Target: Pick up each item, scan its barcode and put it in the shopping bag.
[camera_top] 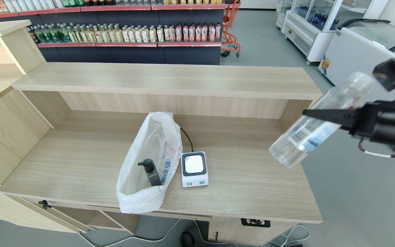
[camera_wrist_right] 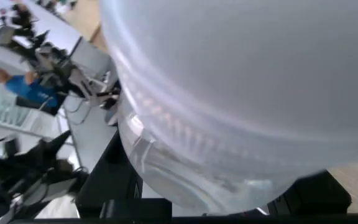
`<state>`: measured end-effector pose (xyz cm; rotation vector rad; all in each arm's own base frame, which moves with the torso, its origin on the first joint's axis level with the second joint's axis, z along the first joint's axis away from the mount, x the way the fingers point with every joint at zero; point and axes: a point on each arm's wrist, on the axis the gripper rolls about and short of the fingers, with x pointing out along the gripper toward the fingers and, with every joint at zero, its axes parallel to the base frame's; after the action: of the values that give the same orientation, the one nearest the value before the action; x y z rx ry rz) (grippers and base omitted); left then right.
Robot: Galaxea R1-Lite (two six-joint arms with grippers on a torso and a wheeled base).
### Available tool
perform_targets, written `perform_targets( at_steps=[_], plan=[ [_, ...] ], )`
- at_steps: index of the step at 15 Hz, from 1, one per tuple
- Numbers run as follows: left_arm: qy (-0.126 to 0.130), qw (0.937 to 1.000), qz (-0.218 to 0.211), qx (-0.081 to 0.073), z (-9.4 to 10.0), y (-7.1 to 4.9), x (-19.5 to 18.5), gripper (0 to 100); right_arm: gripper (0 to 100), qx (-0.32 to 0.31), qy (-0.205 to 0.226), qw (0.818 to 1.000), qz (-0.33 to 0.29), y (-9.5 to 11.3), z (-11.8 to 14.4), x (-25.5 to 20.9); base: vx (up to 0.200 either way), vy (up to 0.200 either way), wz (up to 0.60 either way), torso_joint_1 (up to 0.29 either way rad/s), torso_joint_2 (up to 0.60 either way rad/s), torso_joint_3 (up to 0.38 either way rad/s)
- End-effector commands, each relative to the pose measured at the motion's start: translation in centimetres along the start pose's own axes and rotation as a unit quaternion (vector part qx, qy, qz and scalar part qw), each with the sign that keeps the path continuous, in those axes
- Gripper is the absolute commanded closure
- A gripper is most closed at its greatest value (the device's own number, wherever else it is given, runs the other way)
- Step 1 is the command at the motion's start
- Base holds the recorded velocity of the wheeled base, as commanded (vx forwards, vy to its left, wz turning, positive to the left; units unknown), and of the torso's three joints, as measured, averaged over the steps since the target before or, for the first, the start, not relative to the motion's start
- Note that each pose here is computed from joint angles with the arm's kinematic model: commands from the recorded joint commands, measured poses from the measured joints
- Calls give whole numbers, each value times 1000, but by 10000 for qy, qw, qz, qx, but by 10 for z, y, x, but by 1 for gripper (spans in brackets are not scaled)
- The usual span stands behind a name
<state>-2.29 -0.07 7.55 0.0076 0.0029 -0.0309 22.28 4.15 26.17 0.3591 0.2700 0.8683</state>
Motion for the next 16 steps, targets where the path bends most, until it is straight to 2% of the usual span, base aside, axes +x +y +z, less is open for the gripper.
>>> perform_targets(
  at_steps=[1,3,7,12,16],
  plan=[
    [8,10000,1,0,0,0,0,100,100,-742,-500,9895,1137,81,35,-50,0,0,0,0,0,0],
    [-7,10000,1,0,1,0,0,100,100,-762,-257,9807,1784,108,27,-57,0,0,0,0,0,0],
    [-7,10000,1,0,0,0,0,100,100,-883,230,9532,2884,124,20,-67,0,0,0,0,0,0],
    [8,10000,1,0,0,0,0,100,100,-982,261,9434,3158,134,15,-80,0,0,0,0,0,0],
    [0,10000,1,0,0,0,0,100,100,-782,546,9359,3391,145,2,-95,0,0,0,0,0,0]
  ],
)
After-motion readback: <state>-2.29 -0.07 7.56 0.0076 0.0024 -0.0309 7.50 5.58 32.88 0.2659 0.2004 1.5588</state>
